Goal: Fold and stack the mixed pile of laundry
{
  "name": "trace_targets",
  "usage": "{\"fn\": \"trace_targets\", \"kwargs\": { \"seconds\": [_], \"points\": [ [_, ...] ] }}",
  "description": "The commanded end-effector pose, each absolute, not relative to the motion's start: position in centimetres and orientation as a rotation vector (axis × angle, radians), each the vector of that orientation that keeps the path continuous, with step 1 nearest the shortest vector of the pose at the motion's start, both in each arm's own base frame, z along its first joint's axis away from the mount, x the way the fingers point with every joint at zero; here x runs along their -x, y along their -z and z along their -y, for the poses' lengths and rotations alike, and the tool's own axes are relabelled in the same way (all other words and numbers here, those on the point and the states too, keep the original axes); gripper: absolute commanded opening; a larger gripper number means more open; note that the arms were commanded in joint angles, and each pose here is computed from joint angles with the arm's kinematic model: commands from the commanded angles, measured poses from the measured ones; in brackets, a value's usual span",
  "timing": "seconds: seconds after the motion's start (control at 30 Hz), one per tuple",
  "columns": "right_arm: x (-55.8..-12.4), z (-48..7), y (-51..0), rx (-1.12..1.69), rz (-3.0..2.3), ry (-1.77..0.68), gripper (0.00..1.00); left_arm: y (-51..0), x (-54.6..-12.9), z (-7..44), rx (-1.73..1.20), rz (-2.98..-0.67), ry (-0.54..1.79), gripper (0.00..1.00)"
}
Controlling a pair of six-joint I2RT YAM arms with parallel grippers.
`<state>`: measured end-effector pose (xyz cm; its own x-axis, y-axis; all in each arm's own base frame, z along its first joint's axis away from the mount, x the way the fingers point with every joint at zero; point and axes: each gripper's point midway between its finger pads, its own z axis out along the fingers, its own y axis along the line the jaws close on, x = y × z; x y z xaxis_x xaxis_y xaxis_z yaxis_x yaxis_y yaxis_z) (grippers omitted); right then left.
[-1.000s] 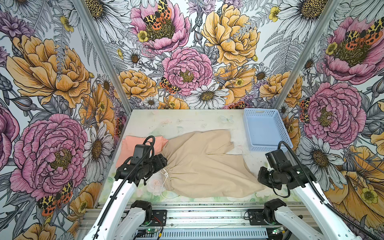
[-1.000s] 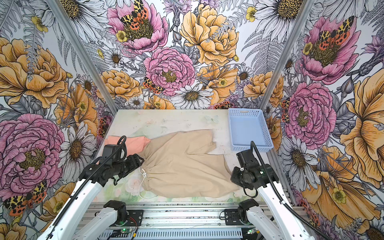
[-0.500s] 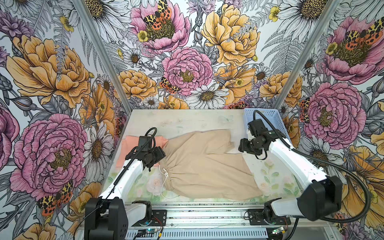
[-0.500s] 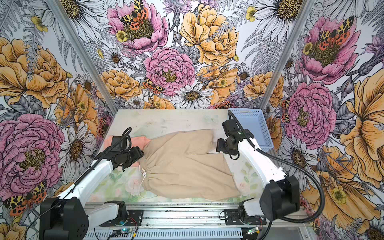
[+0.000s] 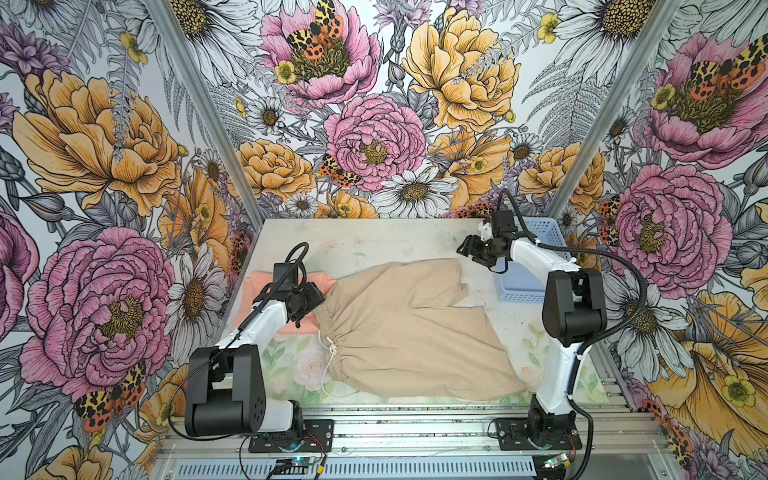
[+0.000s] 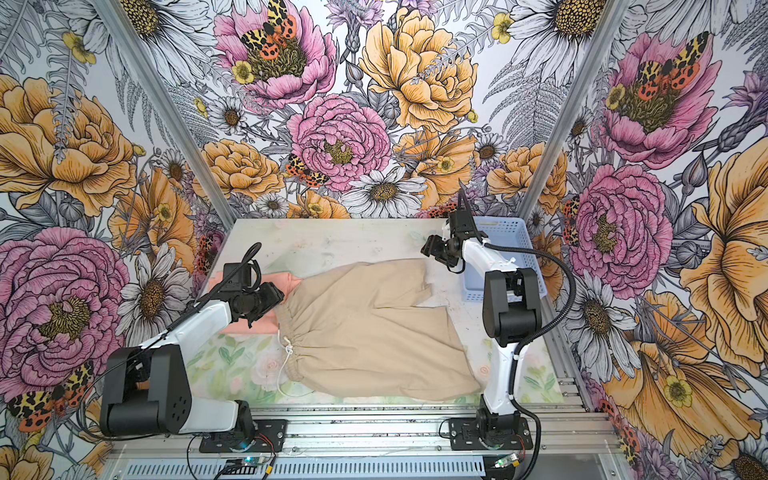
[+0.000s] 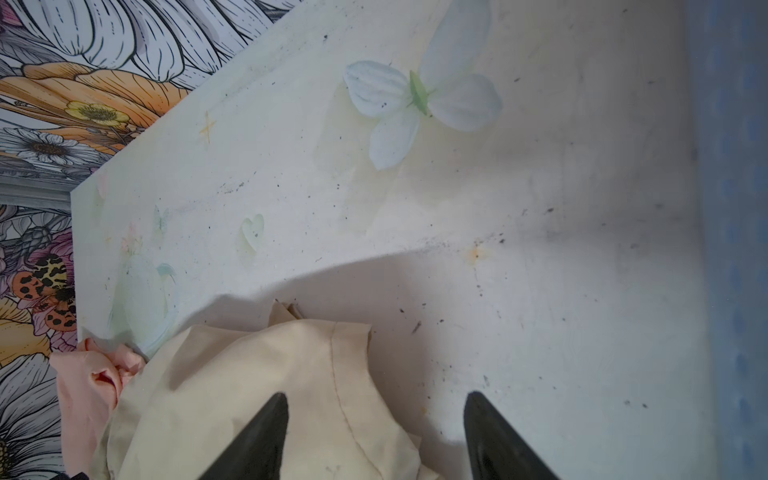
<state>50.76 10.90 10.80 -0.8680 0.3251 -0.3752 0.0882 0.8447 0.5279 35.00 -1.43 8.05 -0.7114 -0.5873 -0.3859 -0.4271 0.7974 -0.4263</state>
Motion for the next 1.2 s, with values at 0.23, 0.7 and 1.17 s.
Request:
{"fn": "trace_targets", "kwargs": {
  "seconds": [0.23,0.7,1.17],
  "points": [
    [-51.5,-11.9,-13.1,-0.259,-2.491,-0.79,0.69,-8.9,-34.6,2.2,0.705,-2.498,0.431,0.56],
    [-50.8,-11.8,-13.2,-0.25,-2.49,-0.787,0.7,-8.7,-35.9,3.5,0.666,-2.525,0.439,0.46],
    [-50.7,-11.2,-12.4,-0.271,-2.495,-0.787,0.7,-6.8,-35.6,4.5,0.632,-2.591,0.454,0.29]
  ]
}}
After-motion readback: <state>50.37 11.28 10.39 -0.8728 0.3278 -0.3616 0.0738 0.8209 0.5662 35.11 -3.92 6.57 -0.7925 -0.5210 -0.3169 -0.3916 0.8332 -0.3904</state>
